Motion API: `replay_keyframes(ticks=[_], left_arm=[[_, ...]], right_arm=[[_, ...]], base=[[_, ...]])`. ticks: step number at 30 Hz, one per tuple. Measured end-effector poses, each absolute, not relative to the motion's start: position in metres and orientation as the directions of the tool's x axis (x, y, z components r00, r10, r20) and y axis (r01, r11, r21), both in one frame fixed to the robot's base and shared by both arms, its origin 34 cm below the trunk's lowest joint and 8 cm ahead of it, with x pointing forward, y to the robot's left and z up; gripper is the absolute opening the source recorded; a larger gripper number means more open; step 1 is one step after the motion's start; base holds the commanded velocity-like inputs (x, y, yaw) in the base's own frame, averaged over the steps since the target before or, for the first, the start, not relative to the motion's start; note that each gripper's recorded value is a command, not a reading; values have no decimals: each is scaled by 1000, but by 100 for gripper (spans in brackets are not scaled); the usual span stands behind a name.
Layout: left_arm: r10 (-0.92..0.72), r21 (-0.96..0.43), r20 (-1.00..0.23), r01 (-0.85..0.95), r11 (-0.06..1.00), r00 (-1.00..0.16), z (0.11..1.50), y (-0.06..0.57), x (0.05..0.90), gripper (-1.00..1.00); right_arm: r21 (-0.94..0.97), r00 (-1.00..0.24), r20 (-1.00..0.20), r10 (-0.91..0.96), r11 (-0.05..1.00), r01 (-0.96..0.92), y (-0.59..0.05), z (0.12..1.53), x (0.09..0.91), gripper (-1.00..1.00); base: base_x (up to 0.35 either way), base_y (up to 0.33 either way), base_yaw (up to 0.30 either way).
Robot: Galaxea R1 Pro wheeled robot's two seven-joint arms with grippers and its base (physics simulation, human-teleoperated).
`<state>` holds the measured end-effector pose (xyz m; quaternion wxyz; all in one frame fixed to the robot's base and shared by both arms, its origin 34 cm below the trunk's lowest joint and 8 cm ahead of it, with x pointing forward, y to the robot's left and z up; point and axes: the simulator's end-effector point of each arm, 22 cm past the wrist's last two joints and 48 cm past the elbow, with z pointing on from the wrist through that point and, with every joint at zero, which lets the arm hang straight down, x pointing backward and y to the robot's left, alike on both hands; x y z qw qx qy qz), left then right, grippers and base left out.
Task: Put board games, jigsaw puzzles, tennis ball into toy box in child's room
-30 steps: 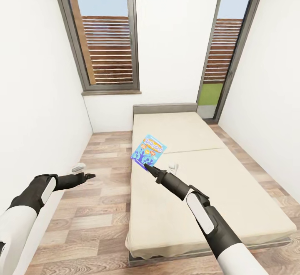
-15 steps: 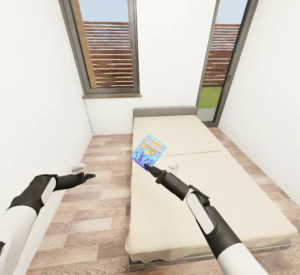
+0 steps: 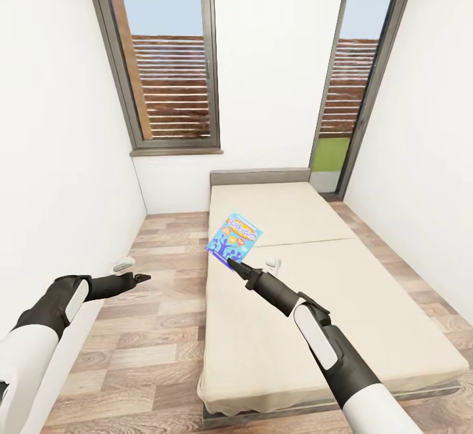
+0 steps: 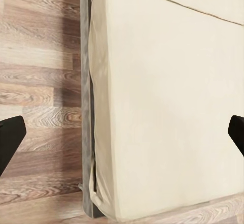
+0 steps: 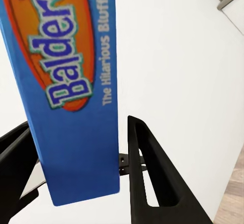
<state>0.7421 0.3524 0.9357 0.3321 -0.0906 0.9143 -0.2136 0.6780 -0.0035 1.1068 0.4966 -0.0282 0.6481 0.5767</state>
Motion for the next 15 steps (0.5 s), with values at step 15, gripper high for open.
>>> replay_keyframes(ticks=[15], left_arm=[[-307,-449,-571,-24,893,-761,936,354,742,100]], right_arm=[[721,-506,-674,538,332,-609,-2,1108,678,-100]], base=[[0,0,1]])
